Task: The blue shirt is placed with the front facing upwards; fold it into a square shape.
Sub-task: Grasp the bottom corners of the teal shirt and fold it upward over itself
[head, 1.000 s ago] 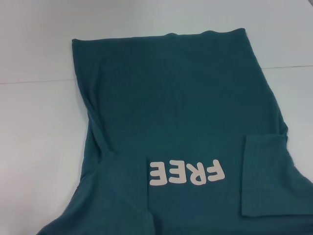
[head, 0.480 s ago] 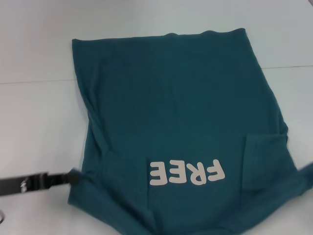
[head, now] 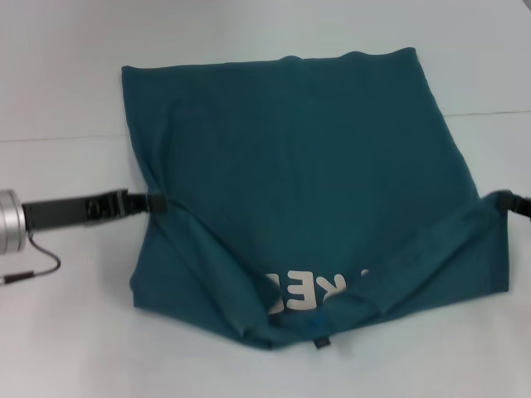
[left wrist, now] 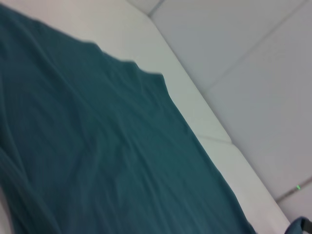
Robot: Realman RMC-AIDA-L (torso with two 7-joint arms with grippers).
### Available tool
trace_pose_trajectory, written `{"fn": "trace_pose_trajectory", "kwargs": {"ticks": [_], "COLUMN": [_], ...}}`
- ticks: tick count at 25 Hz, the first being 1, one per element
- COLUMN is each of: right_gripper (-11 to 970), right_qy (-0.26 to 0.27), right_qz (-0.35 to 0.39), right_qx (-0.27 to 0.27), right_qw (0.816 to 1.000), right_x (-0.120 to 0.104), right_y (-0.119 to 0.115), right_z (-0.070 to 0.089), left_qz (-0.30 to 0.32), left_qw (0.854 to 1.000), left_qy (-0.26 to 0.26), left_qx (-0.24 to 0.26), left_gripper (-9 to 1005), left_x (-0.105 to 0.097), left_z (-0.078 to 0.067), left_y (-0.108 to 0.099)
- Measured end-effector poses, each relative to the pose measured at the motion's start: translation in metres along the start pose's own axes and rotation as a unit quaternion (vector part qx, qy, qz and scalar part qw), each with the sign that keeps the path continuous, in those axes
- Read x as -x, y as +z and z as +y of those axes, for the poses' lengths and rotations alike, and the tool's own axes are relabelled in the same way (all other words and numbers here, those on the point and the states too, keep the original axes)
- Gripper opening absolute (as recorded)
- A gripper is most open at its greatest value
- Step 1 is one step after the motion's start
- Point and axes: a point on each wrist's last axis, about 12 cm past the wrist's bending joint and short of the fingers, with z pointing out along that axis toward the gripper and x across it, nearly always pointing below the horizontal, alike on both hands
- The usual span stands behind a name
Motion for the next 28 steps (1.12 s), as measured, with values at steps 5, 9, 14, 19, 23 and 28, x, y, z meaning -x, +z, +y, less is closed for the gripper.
{"fn": "trace_pose_trajectory", "kwargs": {"ticks": [5,9,14,19,23,28], "right_gripper": [0,0,-1,-1,0,0], "right_qy": [-0.030,-0.055,-0.082,-0.104,-0.112,-0.110], "right_qz": [-0.002,0.004,0.005,0.002,-0.005,-0.001], "right_qx": [-0.032,-0.047,-0.063,-0.081,-0.097,-0.118], "right_qw": [0.999,0.997,0.995,0.991,0.989,0.987], "right_x": [0.024,0.042,0.069,0.094,0.103,0.096], "right_y": [0.025,0.045,0.064,0.073,0.078,0.087], "right_z": [0.002,0.007,0.015,0.021,0.021,0.018], "left_qz": [-0.039,-0.075,-0.114,-0.152,-0.178,-0.193], "left_qw": [0.999,0.996,0.992,0.986,0.981,0.977], "left_qy": [0.001,-0.006,-0.010,-0.013,-0.016,-0.022], "left_qx": [0.021,0.039,0.052,0.065,0.073,0.089], "left_gripper": [33,33,34,35,36,37], "left_x": [0.020,0.032,0.046,0.061,0.068,0.061], "left_z": [0.001,0.002,0.002,0.002,0.001,0.006], "left_y": [0.008,0.014,0.019,0.020,0.023,0.033]}}
